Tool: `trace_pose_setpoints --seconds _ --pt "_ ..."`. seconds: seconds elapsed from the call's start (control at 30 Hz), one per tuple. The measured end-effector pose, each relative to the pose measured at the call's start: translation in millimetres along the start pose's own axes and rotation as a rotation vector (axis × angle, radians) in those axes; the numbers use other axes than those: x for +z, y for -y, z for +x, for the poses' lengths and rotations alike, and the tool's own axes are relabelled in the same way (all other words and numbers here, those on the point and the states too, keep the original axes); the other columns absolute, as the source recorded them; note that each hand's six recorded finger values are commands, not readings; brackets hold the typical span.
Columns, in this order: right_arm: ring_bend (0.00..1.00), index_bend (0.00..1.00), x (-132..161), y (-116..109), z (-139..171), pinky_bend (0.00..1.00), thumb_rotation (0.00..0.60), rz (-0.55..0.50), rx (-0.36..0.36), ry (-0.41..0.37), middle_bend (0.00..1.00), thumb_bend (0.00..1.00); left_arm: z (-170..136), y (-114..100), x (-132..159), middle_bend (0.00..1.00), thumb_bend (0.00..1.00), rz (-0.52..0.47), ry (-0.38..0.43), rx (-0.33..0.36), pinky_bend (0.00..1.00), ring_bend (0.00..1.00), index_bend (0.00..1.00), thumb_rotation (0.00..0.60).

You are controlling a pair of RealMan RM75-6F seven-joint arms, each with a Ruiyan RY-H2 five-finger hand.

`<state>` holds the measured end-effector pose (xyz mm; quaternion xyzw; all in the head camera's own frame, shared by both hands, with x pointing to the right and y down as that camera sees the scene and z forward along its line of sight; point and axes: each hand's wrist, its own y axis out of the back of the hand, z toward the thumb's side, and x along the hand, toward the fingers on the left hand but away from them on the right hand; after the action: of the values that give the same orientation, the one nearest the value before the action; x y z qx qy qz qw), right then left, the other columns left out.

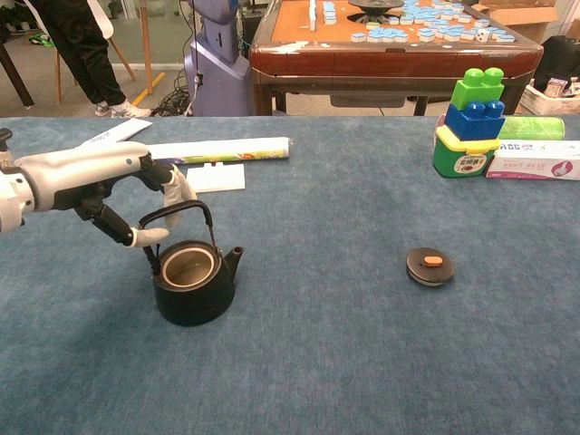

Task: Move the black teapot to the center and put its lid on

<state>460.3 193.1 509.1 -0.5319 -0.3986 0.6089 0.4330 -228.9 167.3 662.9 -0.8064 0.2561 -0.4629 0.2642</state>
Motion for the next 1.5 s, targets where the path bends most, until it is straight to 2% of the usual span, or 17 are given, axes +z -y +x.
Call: trace_pose_setpoints --seconds 0.23,0.63,1.0,1.33,1.5 --pt "0.0 0.22 -0.8 -0.2 -0.2 0.05 0.6 -0.002 -0.003 0.001 0.19 0.28 0.5 5.0 0.1 0.29 0.43 -0.006 -0.009 -0.004 0.15 0.23 0.64 0.6" --pt "0.0 0.22 -1.9 1.1 -1.3 0.05 0.6 -0.004 -0.003 0.005 0.19 0.28 -4.9 -4.9 6.0 0.34 0.44 -0.087 0.019 0.037 0.15 0.26 0.73 0.6" --pt "0.0 0.22 -1.8 0.0 -1.0 0.05 0.6 -0.006 -0.01 0.004 0.19 0.28 -5.1 -19.4 14.1 0.34 0.43 -0.189 0.055 0.043 0.15 0.26 0.73 0.6" --pt "0.0 0.22 -0.1 -0.7 -0.8 0.05 0.6 -0.005 -0.01 -0.002 0.19 0.28 15.8 -43.3 33.2 0.34 0.43 -0.276 0.102 0.076 0.15 0.26 0.73 0.6" --pt "0.0 0.22 -1.5 -0.4 0.2 0.05 0.6 -0.002 -0.007 0.004 0.19 0.28 30.1 -47.3 44.7 0.34 0.43 -0.295 0.125 0.08 0.15 0.26 0.73 0.6"
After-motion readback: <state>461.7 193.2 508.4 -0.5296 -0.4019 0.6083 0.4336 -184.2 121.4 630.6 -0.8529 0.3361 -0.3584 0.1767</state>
